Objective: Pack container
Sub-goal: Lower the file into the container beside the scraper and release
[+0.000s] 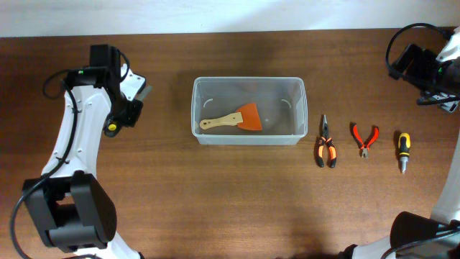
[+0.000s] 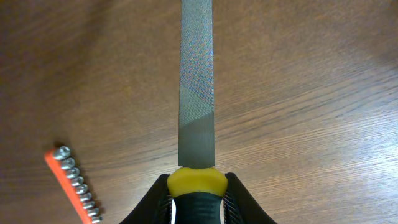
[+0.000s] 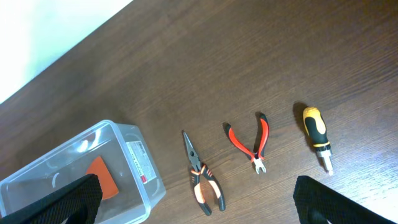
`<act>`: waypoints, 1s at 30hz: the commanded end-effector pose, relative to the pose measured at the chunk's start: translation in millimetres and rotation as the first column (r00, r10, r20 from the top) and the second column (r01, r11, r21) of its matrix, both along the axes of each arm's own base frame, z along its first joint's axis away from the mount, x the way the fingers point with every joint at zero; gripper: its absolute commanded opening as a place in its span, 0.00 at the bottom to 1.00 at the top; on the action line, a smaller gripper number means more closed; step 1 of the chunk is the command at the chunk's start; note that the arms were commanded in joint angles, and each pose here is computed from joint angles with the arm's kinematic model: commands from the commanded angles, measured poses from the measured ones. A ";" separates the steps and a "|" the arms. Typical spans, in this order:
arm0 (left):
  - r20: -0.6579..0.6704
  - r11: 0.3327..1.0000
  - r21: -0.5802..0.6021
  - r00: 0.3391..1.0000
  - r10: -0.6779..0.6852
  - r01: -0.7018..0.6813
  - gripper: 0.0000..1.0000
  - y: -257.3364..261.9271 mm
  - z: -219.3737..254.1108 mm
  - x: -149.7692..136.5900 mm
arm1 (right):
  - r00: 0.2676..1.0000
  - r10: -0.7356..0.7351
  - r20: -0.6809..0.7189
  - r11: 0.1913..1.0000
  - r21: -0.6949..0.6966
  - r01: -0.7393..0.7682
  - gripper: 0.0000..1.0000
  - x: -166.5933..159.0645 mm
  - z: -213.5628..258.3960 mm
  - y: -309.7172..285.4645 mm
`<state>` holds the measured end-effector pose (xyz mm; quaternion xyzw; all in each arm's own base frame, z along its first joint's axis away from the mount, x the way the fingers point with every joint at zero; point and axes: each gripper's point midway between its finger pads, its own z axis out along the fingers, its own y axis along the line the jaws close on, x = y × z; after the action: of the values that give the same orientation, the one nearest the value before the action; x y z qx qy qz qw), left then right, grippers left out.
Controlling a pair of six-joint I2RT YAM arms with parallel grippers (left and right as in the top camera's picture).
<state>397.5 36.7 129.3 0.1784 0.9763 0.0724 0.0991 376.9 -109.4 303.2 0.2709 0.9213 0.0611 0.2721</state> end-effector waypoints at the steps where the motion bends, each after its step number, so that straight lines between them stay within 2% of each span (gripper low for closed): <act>1: 0.109 0.999 0.017 0.994 -0.030 0.029 0.02 -5.8 41.6 17.1 | 1.000 -0.006 -0.002 1.000 -0.001 0.006 0.99 1.4 -2.0 -1.0; 9: 0.225 0.994 0.024 0.968 -0.112 0.109 0.02 -40.9 104.0 32.8 | 1.000 -0.006 -0.003 1.000 -0.001 0.006 0.99 1.3 -2.0 -1.0; 14: 0.289 0.970 0.037 0.927 -0.239 0.239 0.02 -92.8 131.7 36.1 | 1.000 -0.006 -0.002 1.000 -0.001 0.006 0.99 1.5 -1.9 -1.1; 20: 0.303 0.907 0.056 0.858 -0.414 0.418 0.02 -162.6 138.5 23.5 | 1.000 -0.006 -0.002 1.000 -0.001 0.006 0.99 1.3 -1.8 -1.0; 25: 0.287 0.805 0.106 0.757 -0.587 0.584 0.02 -207.2 138.6 8.3 | 1.000 -0.006 -0.002 1.000 -0.001 0.006 0.99 1.4 -2.0 -1.1; 30: 0.267 0.610 0.119 0.567 -0.779 0.783 0.02 -246.3 131.7 -5.9 | 1.000 -0.006 -0.002 1.000 -0.001 0.006 0.99 1.4 -2.0 -1.1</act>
<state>399.4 -188.8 247.0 0.4951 0.8326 0.0577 0.2415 377.0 -109.5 303.3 0.2707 0.9213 0.0610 0.2723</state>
